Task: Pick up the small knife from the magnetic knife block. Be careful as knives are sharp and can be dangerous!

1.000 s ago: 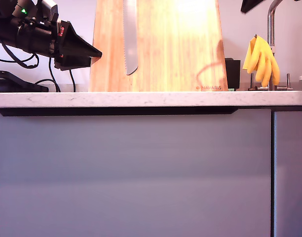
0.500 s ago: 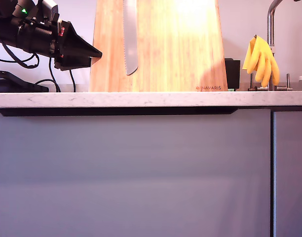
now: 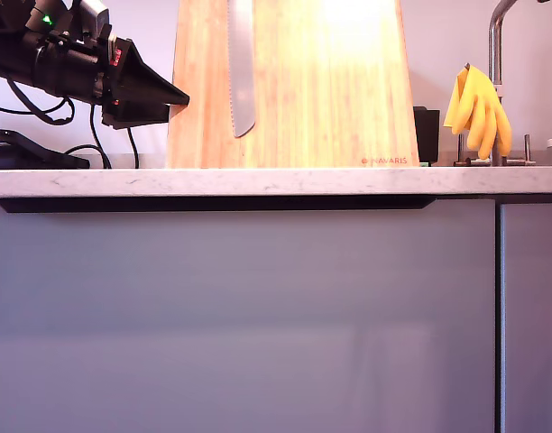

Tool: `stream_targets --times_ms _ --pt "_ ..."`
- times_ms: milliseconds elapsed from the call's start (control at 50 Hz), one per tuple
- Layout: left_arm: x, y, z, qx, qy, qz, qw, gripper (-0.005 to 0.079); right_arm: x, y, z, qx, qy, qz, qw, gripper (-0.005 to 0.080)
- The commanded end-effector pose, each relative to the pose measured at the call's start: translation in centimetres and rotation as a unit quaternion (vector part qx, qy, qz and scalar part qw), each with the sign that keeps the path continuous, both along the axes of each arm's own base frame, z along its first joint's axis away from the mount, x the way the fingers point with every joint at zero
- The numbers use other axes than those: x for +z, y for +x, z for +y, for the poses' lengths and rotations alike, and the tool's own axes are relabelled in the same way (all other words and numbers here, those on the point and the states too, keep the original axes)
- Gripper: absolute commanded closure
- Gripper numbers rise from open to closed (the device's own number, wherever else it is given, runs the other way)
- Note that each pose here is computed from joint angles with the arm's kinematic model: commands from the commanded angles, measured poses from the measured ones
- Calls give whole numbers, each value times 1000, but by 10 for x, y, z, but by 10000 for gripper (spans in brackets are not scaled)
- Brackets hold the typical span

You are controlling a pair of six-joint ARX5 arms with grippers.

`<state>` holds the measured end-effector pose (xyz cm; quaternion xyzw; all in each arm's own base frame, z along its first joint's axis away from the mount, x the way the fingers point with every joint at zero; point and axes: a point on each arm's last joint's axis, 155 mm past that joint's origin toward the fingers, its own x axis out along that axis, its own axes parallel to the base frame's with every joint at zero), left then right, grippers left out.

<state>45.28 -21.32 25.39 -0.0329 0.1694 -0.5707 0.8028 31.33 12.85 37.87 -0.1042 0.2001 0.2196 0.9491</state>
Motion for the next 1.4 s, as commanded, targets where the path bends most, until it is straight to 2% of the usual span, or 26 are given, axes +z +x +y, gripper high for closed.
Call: stream_targets --times_ms 0,100,220,260,480,780,1100,1180,1380 --pt "-4 -3 -24 -21 2 -7 1000 751 6 -18 3 10 16 -12 1000 765" --pt "-4 -2 -24 -17 4 -8 1000 698 -3 -36 9 24 24 -2 999 765" --pt "-4 1 -23 -11 7 -12 1000 423 -4 -50 13 38 30 -6 999 765" --pt "-5 3 -22 -6 10 -12 1000 373 -1 -53 12 37 33 -10 999 765" --pt "-4 5 -17 1 12 -15 1000 364 3 -55 9 27 40 -17 999 765" --pt "-7 8 7 21 12 12 1000 359 0 -54 10 29 37 -11 999 765" --pt "6 10 23 36 10 -2 999 251 -4 -56 11 33 35 -3 999 765" --pt "5 10 26 40 10 2 999 202 -4 -56 11 33 35 -3 999 765" --pt "2 7 31 42 15 14 999 202 -4 -57 11 33 34 -2 999 765"
